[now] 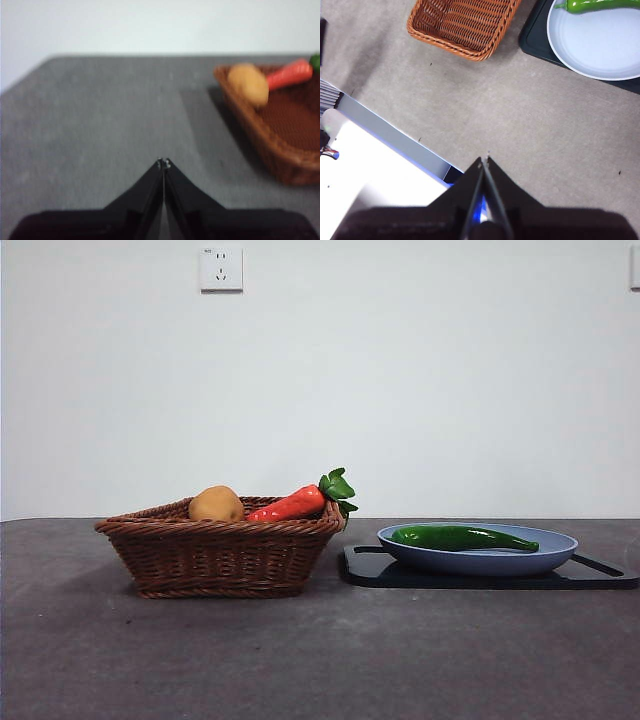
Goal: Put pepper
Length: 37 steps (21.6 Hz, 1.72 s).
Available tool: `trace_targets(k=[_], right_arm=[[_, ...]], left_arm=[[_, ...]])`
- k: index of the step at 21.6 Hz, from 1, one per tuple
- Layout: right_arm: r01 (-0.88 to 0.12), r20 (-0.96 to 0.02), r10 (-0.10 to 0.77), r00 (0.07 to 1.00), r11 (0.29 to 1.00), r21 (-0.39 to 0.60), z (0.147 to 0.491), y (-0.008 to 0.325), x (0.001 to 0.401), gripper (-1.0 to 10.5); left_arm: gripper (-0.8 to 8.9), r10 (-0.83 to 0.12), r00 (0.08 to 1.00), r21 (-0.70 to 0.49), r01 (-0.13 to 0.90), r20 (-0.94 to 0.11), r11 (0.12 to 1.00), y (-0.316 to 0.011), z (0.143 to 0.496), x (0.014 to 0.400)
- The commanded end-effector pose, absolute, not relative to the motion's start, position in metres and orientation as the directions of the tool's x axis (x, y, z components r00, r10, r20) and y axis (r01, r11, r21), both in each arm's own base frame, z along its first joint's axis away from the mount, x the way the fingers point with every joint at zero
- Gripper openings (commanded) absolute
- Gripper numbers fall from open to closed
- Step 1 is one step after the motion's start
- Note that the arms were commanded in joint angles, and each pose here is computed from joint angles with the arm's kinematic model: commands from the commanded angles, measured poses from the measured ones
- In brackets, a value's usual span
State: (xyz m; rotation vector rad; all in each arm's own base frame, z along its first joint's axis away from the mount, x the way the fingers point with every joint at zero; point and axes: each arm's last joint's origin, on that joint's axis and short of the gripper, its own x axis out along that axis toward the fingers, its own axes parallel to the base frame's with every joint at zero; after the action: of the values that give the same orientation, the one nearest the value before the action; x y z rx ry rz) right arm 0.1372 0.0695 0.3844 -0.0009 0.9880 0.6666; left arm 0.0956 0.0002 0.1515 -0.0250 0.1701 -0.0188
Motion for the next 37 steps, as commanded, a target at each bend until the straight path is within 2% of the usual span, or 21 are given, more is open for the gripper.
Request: trace_targets(k=[1, 16, 18, 21, 25, 29, 33, 37], right_arm=[[-0.524, -0.762, 0.525, 0.38, 0.801, 0.29, 0.389, 0.071, 0.138, 0.1], [-0.543, -0.756, 0.525, 0.392, 0.795, 0.271, 0.389, 0.07, 0.138, 0.1], [-0.528, -0.68, 0.509, 0.527, 0.824, 0.207, 0.4, 0.059, 0.134, 0.1], [-0.489, -0.444, 0.507, 0.739, 0.857, 0.164, 0.412, 0.04, 0.123, 0.1], [-0.383, -0.231, 0.402, 0.886, 0.915, 0.122, 0.379, 0.02, 0.098, 0.1], [-0.293, -0.05, 0.295, 0.954, 0.955, 0.05, 0.322, 0.011, 0.087, 0.1], [-0.232, 0.01, 0.232, 0.973, 0.971, 0.063, 0.278, 0.008, 0.085, 0.1], [-0.175, 0.016, 0.175, 0.985, 0.981, 0.088, 0.24, 0.006, 0.088, 0.1]], left_arm=[[0.08, -0.015, 0.989, -0.035, 0.01, -0.148, 0.999, 0.001, 0.151, 0.096], [0.08, -0.016, 0.991, -0.034, 0.011, -0.13, 0.999, 0.001, 0.153, 0.097], [0.08, -0.016, 0.991, -0.034, 0.011, -0.13, 0.999, 0.001, 0.153, 0.097], [0.08, -0.016, 0.992, -0.034, 0.011, -0.129, 0.999, 0.001, 0.153, 0.097], [0.08, -0.016, 0.992, -0.034, 0.011, -0.129, 0.999, 0.001, 0.153, 0.097], [0.08, -0.016, 0.991, -0.034, 0.011, -0.129, 0.999, 0.001, 0.153, 0.097], [0.08, -0.016, 0.992, -0.034, 0.011, -0.129, 0.999, 0.001, 0.153, 0.097], [0.08, -0.016, 0.992, -0.034, 0.011, -0.129, 0.999, 0.001, 0.153, 0.097]])
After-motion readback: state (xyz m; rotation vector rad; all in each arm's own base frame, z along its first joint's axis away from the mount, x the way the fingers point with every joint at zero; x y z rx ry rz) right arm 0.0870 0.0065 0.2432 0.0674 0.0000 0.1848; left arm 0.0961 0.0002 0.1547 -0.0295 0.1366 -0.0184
